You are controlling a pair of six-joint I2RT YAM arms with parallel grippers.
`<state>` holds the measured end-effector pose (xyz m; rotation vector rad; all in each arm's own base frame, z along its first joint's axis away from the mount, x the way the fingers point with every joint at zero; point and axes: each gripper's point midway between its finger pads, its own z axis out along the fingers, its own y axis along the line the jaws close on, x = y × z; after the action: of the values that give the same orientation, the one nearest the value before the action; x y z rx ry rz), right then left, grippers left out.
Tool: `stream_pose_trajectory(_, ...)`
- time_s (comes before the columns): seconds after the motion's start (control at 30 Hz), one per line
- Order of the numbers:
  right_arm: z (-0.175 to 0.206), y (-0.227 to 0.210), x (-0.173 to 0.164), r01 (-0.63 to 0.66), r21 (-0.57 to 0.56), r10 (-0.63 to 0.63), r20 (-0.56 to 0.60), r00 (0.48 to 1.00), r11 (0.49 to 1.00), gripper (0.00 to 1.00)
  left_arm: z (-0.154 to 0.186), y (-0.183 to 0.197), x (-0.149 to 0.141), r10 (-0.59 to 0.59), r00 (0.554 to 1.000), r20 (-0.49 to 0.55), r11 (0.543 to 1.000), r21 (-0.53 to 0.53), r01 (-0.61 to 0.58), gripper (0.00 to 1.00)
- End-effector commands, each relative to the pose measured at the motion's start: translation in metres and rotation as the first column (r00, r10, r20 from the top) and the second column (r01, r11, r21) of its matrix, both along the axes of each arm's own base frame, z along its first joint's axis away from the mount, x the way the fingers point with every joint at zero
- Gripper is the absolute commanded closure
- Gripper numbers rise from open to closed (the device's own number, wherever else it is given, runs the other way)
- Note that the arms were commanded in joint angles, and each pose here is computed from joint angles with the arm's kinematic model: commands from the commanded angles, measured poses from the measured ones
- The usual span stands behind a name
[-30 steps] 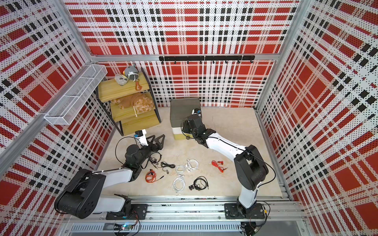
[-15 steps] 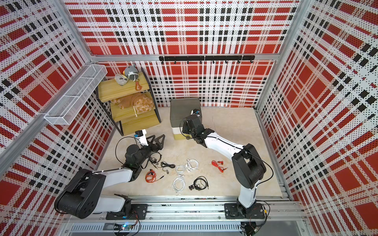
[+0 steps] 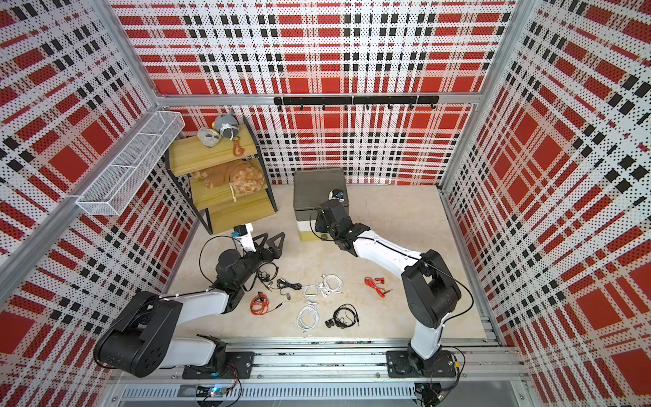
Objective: Place the wired earphones into the drawer by color
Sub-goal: Open the drawer in the storage box.
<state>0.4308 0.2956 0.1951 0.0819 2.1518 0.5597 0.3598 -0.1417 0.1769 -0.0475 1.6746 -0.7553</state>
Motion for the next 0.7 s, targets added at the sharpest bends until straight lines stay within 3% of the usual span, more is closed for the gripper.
stream_pose_trajectory(0.0,-0.003,-0.030,-0.007,0.053,-0.081,-0.054,-0.011,0.998,0.995,0.69,0.015,-0.005,-0.001,-0.021,0.998,0.056,1.000,0.006,0.021,0.03)
stream_pose_trajectory(0.67,0.003,-0.065,-0.029,0.028,-0.154,-0.028,0.004,1.000,0.988,0.70,0.017,-0.013,-0.003,-0.037,0.997,0.071,0.999,0.025,0.036,0.03)
